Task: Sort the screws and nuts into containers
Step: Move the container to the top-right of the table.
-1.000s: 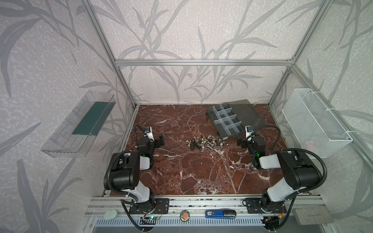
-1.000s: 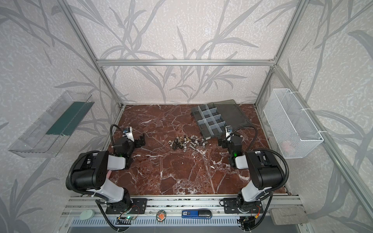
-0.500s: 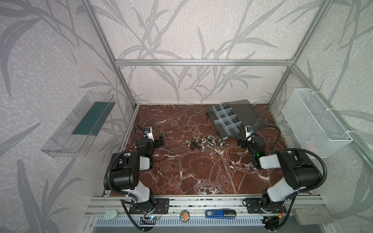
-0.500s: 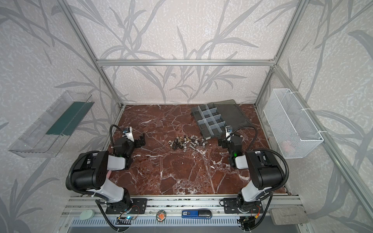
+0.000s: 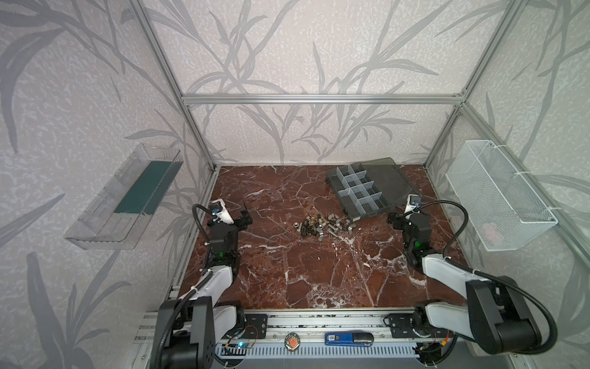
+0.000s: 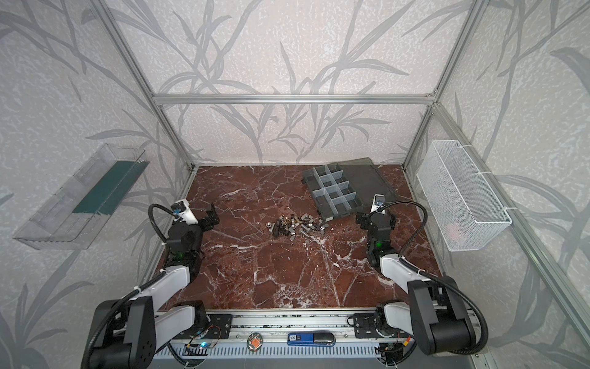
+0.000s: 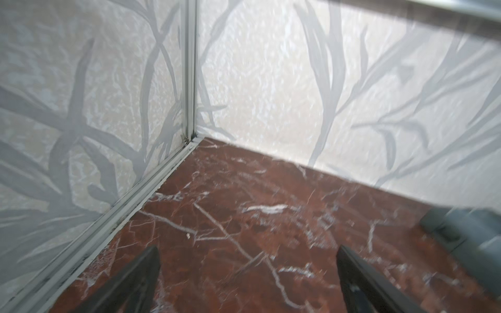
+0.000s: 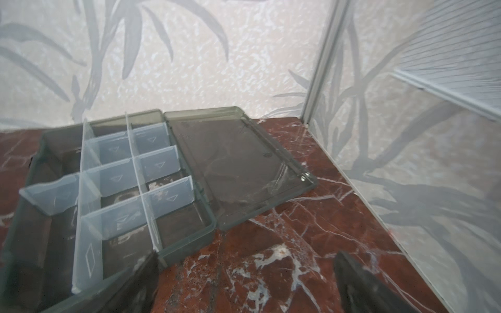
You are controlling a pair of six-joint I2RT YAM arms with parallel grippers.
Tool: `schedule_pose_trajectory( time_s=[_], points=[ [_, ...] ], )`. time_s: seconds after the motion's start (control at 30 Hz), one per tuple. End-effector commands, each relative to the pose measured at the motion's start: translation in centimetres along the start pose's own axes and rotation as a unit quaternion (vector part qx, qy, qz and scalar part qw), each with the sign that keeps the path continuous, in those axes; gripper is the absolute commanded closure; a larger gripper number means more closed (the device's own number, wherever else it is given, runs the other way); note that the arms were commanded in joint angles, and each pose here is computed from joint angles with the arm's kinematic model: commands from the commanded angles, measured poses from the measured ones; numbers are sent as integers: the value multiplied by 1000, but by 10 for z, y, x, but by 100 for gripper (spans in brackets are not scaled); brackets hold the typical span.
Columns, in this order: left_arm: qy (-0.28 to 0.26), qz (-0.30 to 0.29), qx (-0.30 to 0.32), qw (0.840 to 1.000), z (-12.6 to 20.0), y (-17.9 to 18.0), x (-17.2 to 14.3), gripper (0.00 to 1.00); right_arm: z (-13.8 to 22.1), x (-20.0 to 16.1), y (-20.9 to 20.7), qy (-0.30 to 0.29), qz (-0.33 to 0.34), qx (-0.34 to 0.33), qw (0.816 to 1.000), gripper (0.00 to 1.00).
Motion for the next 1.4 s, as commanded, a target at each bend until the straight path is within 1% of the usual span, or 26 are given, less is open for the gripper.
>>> schedule_pose_trajectory(
  time_s=[0.0,0.07,0.1,0.13,0.17,0.23,0.3,0.4,0.43,0.5,0.57,0.6,0.63,0.67,0.7,0.73,0.77,0.83,0.9,0.97,1.0,1.07,1.17,1.23,1.3,1.37],
  points=[
    [41,116,-21,992,-3,-9,-4,1,24,-4,-19,45,-139,-38,989,1],
    [70,153,-59,984,-9,-28,0,1,36,11,-12,15,-165,49,985,1],
    [83,163,-72,980,-12,-38,1,1,40,22,-5,2,-157,91,983,1],
    [97,163,-82,978,-14,-49,1,1,43,30,1,1,-149,120,981,1],
    [122,159,-82,976,-18,-59,-1,1,44,39,8,13,-135,135,982,1],
    [174,126,-99,972,-22,-89,-5,1,44,48,24,45,-78,147,985,1],
    [221,66,-124,965,-18,-124,-15,1,40,53,48,73,-4,165,984,1],
    [244,-6,-155,957,-5,-164,-27,1,31,51,82,121,64,194,971,1],
    [247,-25,-161,955,-2,-173,-31,1,29,51,91,130,79,202,967,1],
    [267,-62,-180,945,2,-185,-39,1,24,50,115,148,108,223,957,1],
    [282,-64,-192,938,0,-189,-47,1,19,50,137,161,134,246,946,1],
    [280,-38,-182,942,-4,-186,-52,1,15,48,148,169,142,258,941,1],
    [287,5,-150,946,-6,-178,-58,1,10,46,158,178,150,266,935,1],
    [296,35,-135,945,-6,-173,-63,1,5,43,168,191,157,275,929,1],
    [307,49,-158,937,-4,-176,-67,1,0,41,175,202,161,283,924,0],
    [316,60,-203,925,0,-183,-71,1,-7,35,183,216,167,287,918,5],
    [327,70,-227,915,4,-187,-76,1,-11,33,190,225,171,289,915,9],
    [342,81,-215,911,4,-185,-83,1,-21,23,204,241,184,297,905,14],
    [363,72,-191,909,4,-183,-88,1,-30,15,215,256,193,297,899,19],
    [373,61,-181,908,6,-182,-89,1,-39,11,223,268,202,295,895,21],
    [373,58,-181,908,8,-182,-88,1,-44,8,227,273,207,293,892,21],
    [365,56,-172,913,12,-179,-85,1,-54,1,232,285,219,284,889,27],
    [362,52,-167,916,17,-175,-82,1,-65,-5,240,299,233,275,883,29],
    [368,46,-165,914,20,-174,-83,1,-71,-7,244,305,237,272,881,36],
    [375,41,-160,912,22,-172,-86,1,-76,-14,244,315,234,268,880,38],
    [378,40,-159,911,24,-171,-88,1,-81,-20,242,327,221,267,879,51]
  ],
)
Point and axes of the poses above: each gripper's point midway between its finger pads, its own z axis back along the fingers, its own y axis along the line the jaws close on, x = y × z, the point moved 7 cm from there along z, back along the fingers, and after that the axes turned 12 degrees about z, right-handed, at the moved point
